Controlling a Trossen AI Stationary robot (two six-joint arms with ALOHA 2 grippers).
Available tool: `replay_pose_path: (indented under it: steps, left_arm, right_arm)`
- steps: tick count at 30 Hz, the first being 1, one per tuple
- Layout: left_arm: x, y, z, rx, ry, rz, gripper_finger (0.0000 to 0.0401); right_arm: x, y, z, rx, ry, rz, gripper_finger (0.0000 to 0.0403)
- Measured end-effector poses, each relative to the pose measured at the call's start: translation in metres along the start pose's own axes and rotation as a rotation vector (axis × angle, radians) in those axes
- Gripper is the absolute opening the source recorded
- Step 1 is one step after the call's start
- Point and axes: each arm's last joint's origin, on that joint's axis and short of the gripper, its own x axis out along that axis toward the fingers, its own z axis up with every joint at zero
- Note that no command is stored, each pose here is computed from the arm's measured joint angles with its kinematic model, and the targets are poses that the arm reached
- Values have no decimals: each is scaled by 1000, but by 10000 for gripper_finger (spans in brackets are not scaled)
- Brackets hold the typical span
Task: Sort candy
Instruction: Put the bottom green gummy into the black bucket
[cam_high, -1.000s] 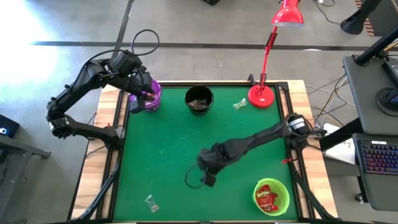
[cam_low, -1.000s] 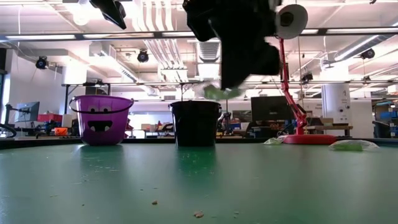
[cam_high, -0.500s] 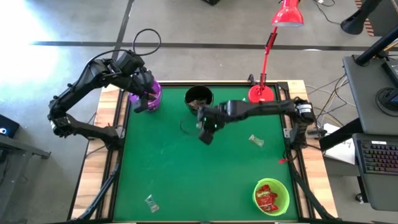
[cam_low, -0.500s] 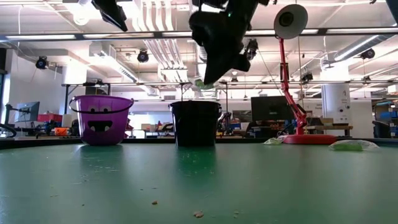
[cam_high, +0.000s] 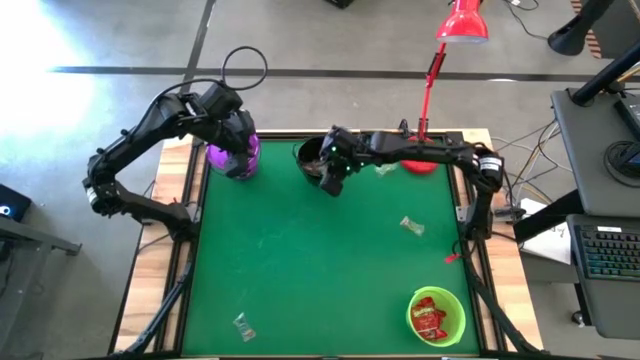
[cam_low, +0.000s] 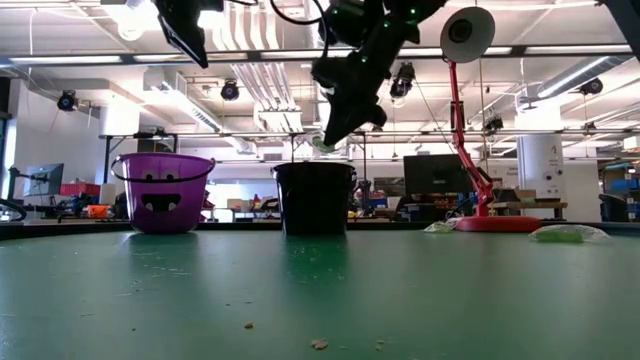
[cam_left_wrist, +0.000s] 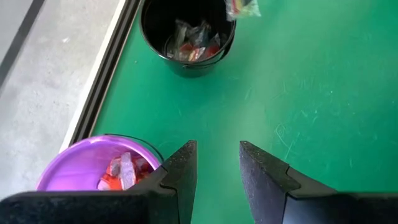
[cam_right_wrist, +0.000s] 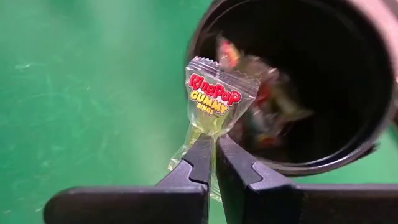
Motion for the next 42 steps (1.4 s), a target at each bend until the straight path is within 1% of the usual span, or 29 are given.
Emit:
replay_pose_path:
  steps: [3,6,9,12,15,21,25,28,33,38,40,42]
  left_arm:
    - [2,0,1,-28,5,-1,102]
    - [3,1,1,-51,10,-3,102]
    - [3,0,-1,-62,28,-7,102]
    - [3,0,-1,-72,30,-7,102]
    - [3,0,-1,-73,31,-7,102]
    - [5,0,-1,-104,46,-10,102]
    - [5,0,-2,-107,64,-14,102]
    - [5,0,-3,-108,75,-17,102]
    - [5,0,-4,-90,78,-18,102]
    - [5,0,-4,-76,77,-18,102]
    - [5,0,-4,-74,77,-19,102]
    - [5,0,-4,-75,77,-18,102]
  right_arm:
    - [0,-12,4,-19,-23,-15,8]
    - [0,-23,7,-3,-46,-28,9]
    - [-1,-29,10,0,-67,-36,9]
    - [-1,-33,11,-31,-73,-42,15]
    - [-1,-33,11,-38,-73,-43,32]
    - [-1,-34,11,-49,-76,-51,82]
    - [-3,-36,10,-36,-70,-118,112]
    - [-15,-36,5,-12,-15,-128,126]
    - [-43,-35,-7,19,125,-139,142]
    - [-67,-34,-22,18,241,-150,153]
    - [-73,-35,-31,25,326,-159,159]
    - [-77,-35,-42,73,432,-181,164]
